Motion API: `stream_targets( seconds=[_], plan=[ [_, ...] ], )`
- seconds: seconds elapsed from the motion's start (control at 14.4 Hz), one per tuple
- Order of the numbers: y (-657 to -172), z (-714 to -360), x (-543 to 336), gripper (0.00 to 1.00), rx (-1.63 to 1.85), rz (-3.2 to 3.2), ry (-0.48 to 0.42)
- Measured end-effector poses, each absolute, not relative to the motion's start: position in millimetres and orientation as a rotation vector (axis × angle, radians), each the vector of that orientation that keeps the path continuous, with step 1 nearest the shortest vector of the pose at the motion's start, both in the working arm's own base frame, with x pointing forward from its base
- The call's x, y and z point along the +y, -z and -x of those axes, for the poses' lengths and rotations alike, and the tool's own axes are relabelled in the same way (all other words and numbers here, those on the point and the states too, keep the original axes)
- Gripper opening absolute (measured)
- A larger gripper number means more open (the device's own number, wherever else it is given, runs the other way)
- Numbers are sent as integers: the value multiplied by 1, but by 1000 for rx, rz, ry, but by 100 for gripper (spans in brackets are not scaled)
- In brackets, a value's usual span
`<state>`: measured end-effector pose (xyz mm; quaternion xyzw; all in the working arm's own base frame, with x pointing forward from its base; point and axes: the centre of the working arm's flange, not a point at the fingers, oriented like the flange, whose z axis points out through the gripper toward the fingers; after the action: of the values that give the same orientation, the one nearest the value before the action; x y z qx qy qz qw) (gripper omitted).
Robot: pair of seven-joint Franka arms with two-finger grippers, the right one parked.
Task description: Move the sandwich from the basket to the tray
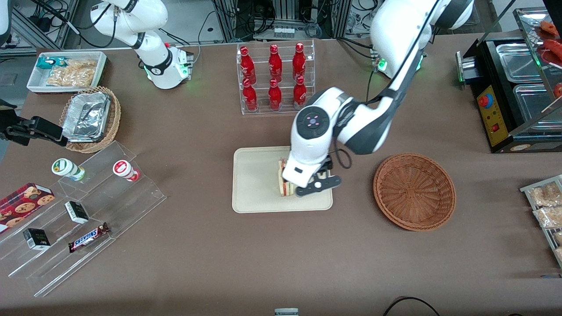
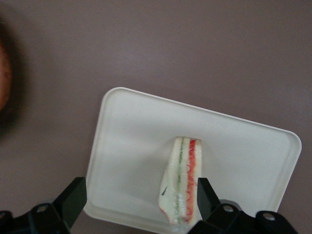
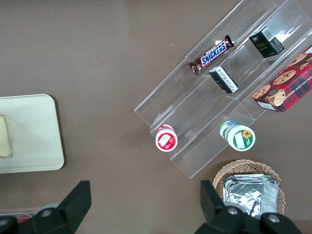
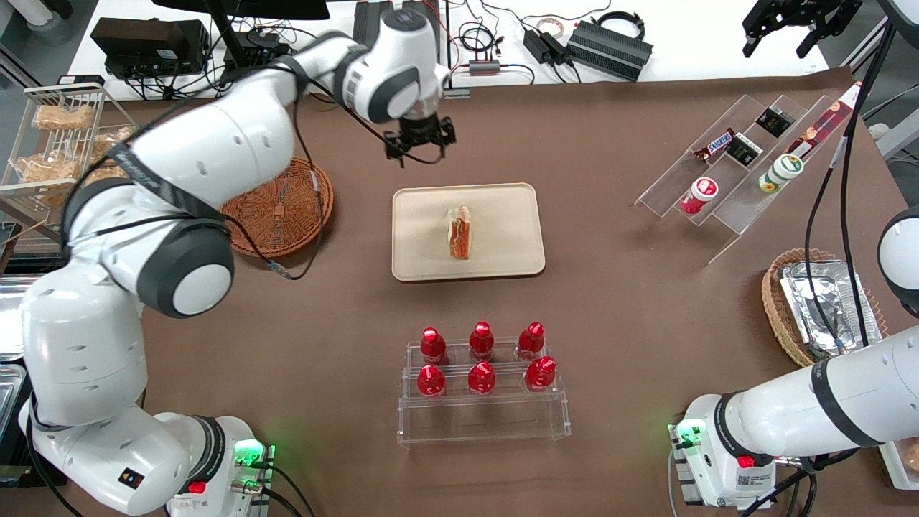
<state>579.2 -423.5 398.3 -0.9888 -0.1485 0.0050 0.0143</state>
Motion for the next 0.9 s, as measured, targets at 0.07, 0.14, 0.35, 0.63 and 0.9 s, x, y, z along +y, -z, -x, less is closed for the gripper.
stream_targets(
  seconds=[0.07,0.14,0.35,0.63,0.9],
  plan=[
    [-415,-586,-398,100,-464,3053,-43],
    [-429,-595,-368,100,-455,3033,-74],
    [-466,-620,-265,100,-430,3010,-133],
    [-502,-629,-121,100,-288,3027,-274],
    [-530,-618,-20,100,-218,3056,-351]
  ],
)
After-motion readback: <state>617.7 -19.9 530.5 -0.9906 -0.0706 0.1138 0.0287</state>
